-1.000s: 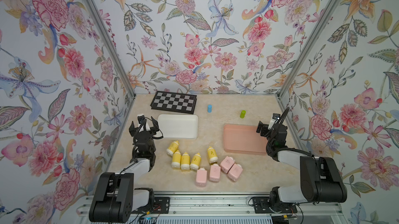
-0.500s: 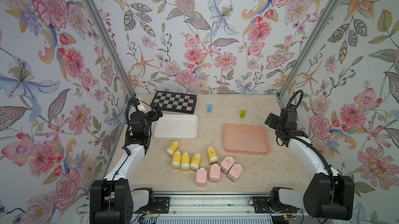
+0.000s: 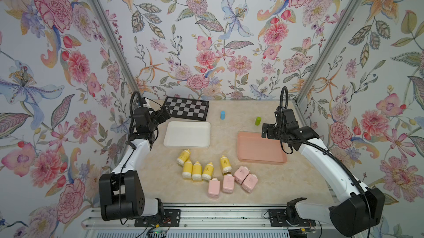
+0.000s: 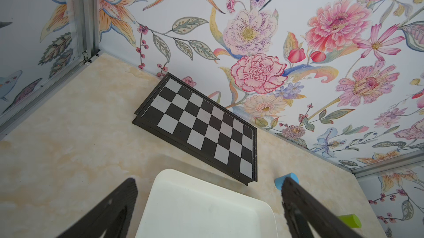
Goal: Place the pencil sharpeners by color into the storage box
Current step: Pick up the pencil sharpener from the center of the board.
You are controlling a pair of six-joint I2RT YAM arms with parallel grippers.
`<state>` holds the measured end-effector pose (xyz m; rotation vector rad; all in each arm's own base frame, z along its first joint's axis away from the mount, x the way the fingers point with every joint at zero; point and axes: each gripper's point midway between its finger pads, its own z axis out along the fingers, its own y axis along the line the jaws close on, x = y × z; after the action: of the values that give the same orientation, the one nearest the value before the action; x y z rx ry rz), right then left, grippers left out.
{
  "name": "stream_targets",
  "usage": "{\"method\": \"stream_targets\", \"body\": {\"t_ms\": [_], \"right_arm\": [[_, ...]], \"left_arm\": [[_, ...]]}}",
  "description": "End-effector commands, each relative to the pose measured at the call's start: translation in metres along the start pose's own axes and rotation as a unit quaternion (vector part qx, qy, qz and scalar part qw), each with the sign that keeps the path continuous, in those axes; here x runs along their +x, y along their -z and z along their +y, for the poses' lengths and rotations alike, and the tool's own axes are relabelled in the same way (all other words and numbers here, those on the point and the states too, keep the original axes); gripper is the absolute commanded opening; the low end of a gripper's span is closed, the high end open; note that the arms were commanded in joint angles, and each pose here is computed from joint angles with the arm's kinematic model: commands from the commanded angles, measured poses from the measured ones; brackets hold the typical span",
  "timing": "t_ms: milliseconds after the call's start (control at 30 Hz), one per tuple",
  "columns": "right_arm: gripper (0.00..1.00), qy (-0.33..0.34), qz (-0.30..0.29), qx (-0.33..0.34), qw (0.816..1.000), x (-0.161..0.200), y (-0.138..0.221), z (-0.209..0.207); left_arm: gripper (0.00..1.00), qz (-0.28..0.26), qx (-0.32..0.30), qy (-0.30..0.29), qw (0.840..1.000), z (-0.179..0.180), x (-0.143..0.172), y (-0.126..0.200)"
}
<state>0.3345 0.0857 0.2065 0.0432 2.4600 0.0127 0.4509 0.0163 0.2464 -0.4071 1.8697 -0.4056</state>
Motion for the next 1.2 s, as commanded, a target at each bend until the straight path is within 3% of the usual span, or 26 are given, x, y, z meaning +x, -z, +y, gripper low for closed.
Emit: {"method": "stream_targets", "body": {"t_ms": [0, 133, 267, 433, 667, 1167], "right_arm": [[1.00, 0.014, 0.107, -0.005, 0.994, 0.050, 0.002, 0.015], [1.00, 0.013, 0.148, -0.028, 0.989, 0.070, 0.000, 0.036], [0.97, 0.022, 0.175, -0.033, 0.984, 0.078, -0.010, 0.048], [0.90, 0.040, 0.207, -0.053, 0.976, 0.087, -0.017, 0.073], [0.87, 0.036, 0.264, -0.055, 0.962, 0.118, 0.006, 0.101], [0.81, -0.094, 0.334, -0.022, 0.938, 0.201, 0.077, 0.065]], "left_arm": [[0.99, -0.025, -0.045, -0.035, 0.998, -0.004, -0.027, 0.019], [1.00, -0.037, -0.084, -0.084, 0.992, -0.014, -0.046, 0.030], [1.00, -0.051, -0.073, -0.113, 0.990, -0.028, -0.055, 0.037], [0.99, -0.062, -0.043, -0.125, 0.989, -0.038, -0.045, 0.042], [0.99, -0.068, -0.066, -0.151, 0.984, -0.037, -0.036, 0.051], [1.00, -0.095, -0.065, -0.154, 0.981, -0.047, -0.042, 0.070]]}}
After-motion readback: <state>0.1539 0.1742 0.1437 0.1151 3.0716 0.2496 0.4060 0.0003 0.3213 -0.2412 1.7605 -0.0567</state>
